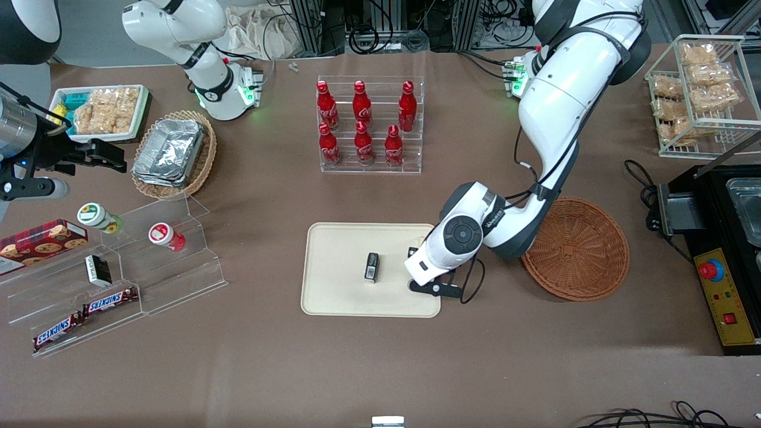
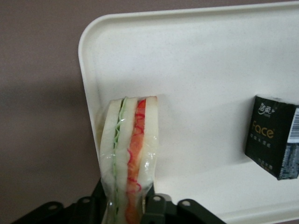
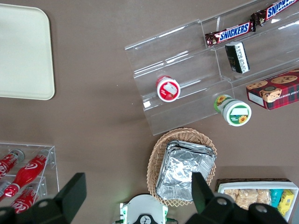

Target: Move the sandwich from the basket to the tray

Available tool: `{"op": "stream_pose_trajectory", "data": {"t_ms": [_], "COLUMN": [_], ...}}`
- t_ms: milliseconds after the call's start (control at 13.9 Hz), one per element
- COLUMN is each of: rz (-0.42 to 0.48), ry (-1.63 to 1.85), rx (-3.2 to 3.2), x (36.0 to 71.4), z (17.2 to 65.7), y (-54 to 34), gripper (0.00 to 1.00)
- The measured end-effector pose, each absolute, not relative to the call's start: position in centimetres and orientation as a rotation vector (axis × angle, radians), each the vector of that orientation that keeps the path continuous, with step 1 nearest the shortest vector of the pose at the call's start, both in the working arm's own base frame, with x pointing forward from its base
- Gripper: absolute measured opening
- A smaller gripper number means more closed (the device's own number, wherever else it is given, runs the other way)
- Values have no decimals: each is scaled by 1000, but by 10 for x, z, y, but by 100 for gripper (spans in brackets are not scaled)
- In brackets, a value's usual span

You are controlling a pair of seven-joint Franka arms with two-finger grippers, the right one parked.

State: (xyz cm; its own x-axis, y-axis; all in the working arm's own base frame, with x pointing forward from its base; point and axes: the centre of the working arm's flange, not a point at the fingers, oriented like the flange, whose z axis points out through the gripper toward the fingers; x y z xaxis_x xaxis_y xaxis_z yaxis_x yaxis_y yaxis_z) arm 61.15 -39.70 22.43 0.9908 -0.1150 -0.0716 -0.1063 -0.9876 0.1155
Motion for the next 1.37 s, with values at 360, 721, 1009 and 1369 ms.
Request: {"op": "stream_pose_trajectory", "data": {"t_ms": [360, 721, 1009, 1369], "rz": [-35, 9, -48, -143], "ry": [-96, -45, -50, -55], "rx": [3021, 3101, 3096, 3122], "x": [623, 624, 621, 619], "z": [250, 406, 487, 537], "y": [-398, -359, -289, -193], "gripper": [93, 100, 100, 100]}}
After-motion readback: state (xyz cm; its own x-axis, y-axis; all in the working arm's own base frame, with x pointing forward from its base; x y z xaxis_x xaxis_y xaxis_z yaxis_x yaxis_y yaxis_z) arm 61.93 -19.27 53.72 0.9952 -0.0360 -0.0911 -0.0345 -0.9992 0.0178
